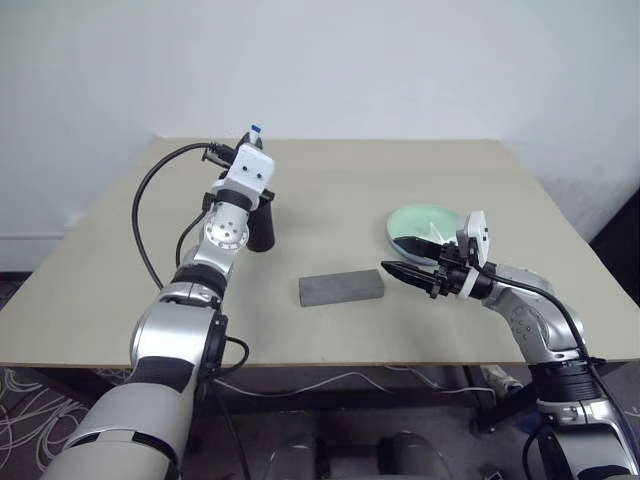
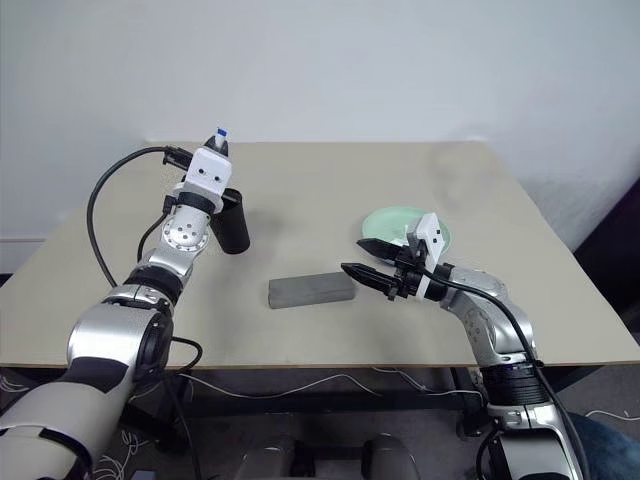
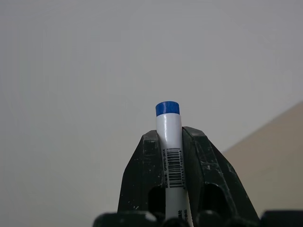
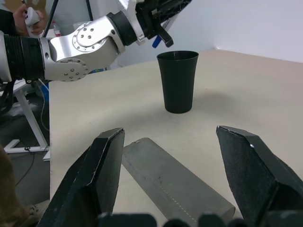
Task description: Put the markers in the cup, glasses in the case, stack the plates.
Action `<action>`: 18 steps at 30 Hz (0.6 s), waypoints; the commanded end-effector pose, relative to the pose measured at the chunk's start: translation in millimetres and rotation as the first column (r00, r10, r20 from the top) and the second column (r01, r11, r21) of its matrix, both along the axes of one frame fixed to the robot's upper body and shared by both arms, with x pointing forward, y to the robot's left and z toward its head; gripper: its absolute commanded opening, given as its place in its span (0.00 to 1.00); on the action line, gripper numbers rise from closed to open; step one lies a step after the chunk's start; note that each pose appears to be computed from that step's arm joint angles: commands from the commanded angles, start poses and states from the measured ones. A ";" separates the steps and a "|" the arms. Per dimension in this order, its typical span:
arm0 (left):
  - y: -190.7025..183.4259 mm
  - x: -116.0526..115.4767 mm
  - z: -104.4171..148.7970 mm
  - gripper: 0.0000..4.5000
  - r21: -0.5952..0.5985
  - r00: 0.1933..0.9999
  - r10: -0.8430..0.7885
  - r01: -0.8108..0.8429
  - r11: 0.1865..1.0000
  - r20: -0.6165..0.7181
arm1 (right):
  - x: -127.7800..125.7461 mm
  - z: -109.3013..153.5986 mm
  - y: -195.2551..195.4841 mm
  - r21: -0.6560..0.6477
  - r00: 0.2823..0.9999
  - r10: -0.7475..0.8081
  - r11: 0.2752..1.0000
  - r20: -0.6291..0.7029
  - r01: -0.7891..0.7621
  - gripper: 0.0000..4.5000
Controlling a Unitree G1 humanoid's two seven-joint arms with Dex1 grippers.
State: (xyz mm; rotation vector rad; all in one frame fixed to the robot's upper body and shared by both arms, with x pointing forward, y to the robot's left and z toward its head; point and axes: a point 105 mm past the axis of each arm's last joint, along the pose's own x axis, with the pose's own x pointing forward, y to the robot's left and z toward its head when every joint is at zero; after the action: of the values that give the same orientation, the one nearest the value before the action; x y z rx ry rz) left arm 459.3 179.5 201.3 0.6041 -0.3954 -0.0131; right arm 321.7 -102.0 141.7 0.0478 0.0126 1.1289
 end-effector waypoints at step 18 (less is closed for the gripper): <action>-8.2 9.4 17.9 0.04 -0.117 1.000 -0.016 0.013 0.993 -0.023 | -7.8 7.5 -5.1 -0.006 0.999 -0.029 1.000 0.046 0.030 0.75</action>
State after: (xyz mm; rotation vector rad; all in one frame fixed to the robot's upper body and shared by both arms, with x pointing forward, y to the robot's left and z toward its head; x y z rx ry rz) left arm 466.4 174.2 193.3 0.5060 -0.3099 -0.0252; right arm 314.9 -106.3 133.0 0.0452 0.0335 1.0973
